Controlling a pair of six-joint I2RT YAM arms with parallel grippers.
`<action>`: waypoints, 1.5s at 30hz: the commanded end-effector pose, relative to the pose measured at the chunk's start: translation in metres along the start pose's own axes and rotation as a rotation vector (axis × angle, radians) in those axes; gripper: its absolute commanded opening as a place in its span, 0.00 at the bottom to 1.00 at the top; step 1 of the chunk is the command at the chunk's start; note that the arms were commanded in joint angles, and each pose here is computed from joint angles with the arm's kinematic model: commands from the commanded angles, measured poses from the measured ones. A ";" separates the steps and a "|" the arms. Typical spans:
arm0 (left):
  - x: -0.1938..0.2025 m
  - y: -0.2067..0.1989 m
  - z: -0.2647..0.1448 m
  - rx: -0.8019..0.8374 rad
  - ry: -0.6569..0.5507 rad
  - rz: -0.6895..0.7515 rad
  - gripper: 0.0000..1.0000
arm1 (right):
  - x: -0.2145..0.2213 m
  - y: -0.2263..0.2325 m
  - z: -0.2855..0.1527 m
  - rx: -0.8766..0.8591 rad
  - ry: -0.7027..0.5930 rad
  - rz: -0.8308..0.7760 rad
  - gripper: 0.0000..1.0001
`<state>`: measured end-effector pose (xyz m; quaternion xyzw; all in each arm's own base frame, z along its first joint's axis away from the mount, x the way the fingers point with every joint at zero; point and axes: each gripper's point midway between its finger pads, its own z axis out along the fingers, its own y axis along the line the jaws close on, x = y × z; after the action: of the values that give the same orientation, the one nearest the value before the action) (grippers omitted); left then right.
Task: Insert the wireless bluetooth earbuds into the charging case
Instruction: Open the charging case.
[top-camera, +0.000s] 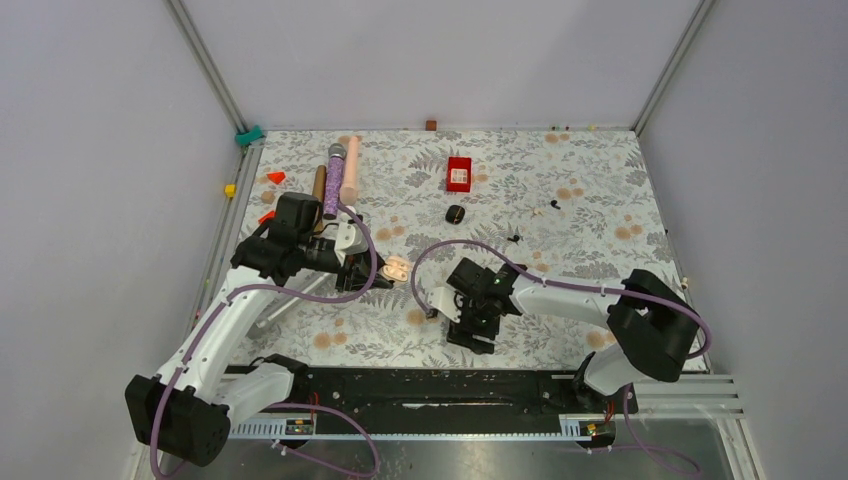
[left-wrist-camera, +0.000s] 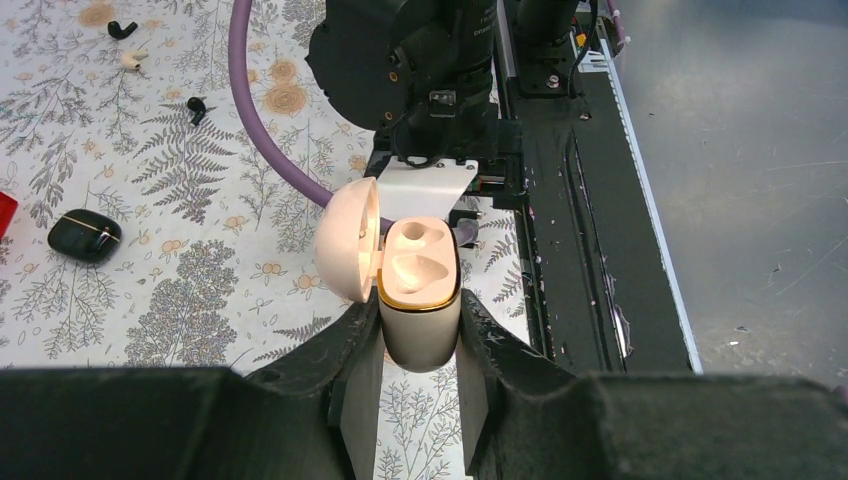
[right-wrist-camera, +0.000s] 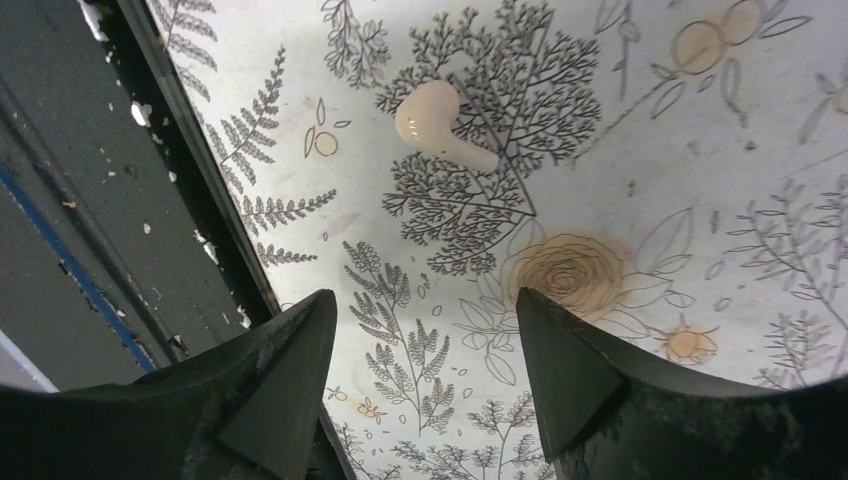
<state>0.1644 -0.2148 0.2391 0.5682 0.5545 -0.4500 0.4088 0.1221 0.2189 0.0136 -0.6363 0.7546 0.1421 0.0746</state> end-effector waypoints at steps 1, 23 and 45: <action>-0.012 -0.001 -0.002 0.006 -0.032 0.070 0.00 | -0.024 -0.013 -0.014 0.071 -0.047 -0.013 0.74; -0.018 -0.002 -0.013 -0.032 -0.055 0.108 0.00 | -0.064 -0.001 -0.022 0.046 -0.246 -0.665 0.71; 0.016 0.007 0.024 0.073 0.020 -0.035 0.00 | -0.182 0.004 -0.226 0.057 -0.779 -0.079 0.75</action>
<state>0.1648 -0.2267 0.2167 0.5636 0.5630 -0.4844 0.3616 0.1752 0.3076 0.2722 -0.6217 0.6020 0.2800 0.4156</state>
